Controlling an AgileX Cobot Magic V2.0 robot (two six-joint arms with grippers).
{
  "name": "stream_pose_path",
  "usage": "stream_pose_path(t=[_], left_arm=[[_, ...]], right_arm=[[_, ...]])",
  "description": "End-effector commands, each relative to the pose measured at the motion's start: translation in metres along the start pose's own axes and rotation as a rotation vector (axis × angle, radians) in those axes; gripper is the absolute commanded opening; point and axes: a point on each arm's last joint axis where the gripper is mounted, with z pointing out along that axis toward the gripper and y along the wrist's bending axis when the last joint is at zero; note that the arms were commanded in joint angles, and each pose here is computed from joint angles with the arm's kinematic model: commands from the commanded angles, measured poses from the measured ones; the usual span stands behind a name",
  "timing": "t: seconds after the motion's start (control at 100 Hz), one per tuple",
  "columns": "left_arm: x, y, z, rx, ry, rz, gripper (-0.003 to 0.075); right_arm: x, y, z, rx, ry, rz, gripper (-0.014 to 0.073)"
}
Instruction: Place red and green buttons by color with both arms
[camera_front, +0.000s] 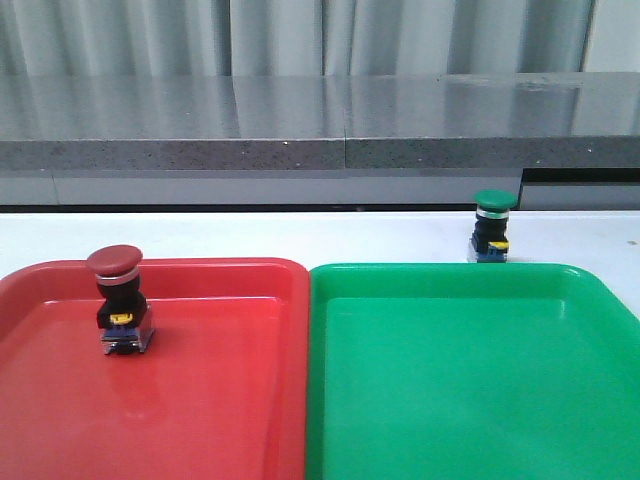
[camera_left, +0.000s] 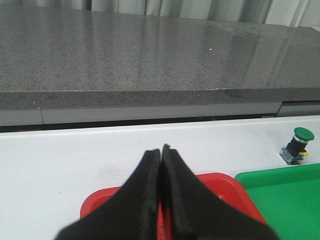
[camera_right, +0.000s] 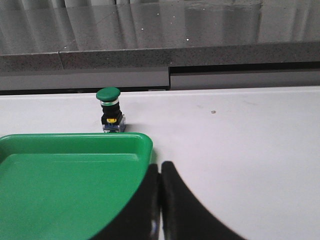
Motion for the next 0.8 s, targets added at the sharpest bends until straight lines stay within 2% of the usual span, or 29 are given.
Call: stream_pose_path(t=[0.0,0.38,0.52,0.66,0.79], left_arm=[[-0.016,-0.002,-0.003,0.011,-0.103,-0.004,-0.0019],[-0.016,-0.002,-0.003,0.011,-0.105,-0.004,-0.0019],[-0.017,-0.001,-0.005,0.001,-0.115,0.037,-0.0019],[-0.015,0.006,-0.018,-0.061,-0.169,0.031,-0.0019],[0.000,0.014,-0.033,-0.142,-0.213,0.065,-0.0019]], right_arm=[[-0.012,0.000,-0.003,0.003,-0.109,-0.007,-0.0066],[-0.012,0.000,-0.003,0.003,-0.109,-0.007,-0.0066],[-0.012,0.000,-0.003,0.003,-0.109,-0.007,-0.0066],[-0.012,0.000,-0.003,0.003,-0.109,-0.007,-0.0066],[-0.012,0.000,-0.003,0.003,-0.109,-0.007,-0.0066]])
